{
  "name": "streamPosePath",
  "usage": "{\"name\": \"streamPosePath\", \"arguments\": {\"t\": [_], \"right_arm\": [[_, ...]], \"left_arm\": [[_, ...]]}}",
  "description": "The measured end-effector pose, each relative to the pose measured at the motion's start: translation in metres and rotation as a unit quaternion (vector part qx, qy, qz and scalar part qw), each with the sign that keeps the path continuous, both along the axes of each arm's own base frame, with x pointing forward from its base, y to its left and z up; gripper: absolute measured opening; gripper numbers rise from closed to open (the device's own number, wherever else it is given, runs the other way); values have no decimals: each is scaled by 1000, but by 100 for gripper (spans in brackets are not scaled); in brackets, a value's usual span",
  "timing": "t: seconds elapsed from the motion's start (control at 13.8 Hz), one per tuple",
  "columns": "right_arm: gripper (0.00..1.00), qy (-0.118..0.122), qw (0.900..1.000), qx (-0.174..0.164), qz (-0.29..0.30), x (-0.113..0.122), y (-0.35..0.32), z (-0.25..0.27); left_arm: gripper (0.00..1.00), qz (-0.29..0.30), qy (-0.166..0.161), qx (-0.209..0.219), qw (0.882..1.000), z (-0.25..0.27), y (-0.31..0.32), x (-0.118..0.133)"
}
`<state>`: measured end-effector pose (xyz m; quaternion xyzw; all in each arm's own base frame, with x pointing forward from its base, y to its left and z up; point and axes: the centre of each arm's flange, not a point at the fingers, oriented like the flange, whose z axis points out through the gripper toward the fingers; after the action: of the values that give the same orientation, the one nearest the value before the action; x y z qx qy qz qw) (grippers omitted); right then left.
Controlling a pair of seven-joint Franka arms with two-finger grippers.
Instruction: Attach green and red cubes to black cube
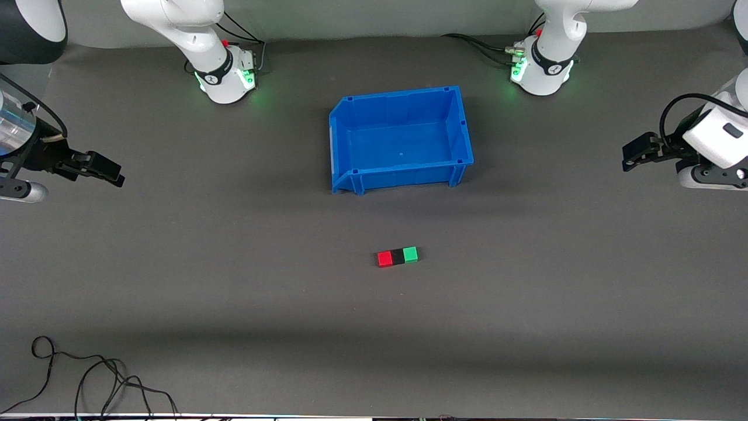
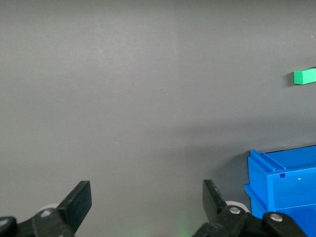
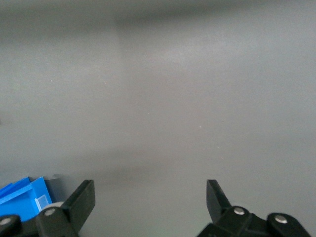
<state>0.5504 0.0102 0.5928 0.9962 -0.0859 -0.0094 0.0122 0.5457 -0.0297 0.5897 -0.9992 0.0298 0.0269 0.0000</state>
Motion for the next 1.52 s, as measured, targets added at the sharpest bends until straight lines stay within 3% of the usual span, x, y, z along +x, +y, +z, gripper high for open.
{"name": "streamPosePath", "arguments": {"t": [0.36, 1.52], "right_arm": [[100, -8, 1000, 0, -2, 1, -2, 3], [100, 6, 1000, 1, -2, 4, -2, -8]], "left_arm": [[100, 2, 1, 0, 1000, 0, 0, 0], [100, 3, 2, 0, 1000, 0, 0, 0]]}}
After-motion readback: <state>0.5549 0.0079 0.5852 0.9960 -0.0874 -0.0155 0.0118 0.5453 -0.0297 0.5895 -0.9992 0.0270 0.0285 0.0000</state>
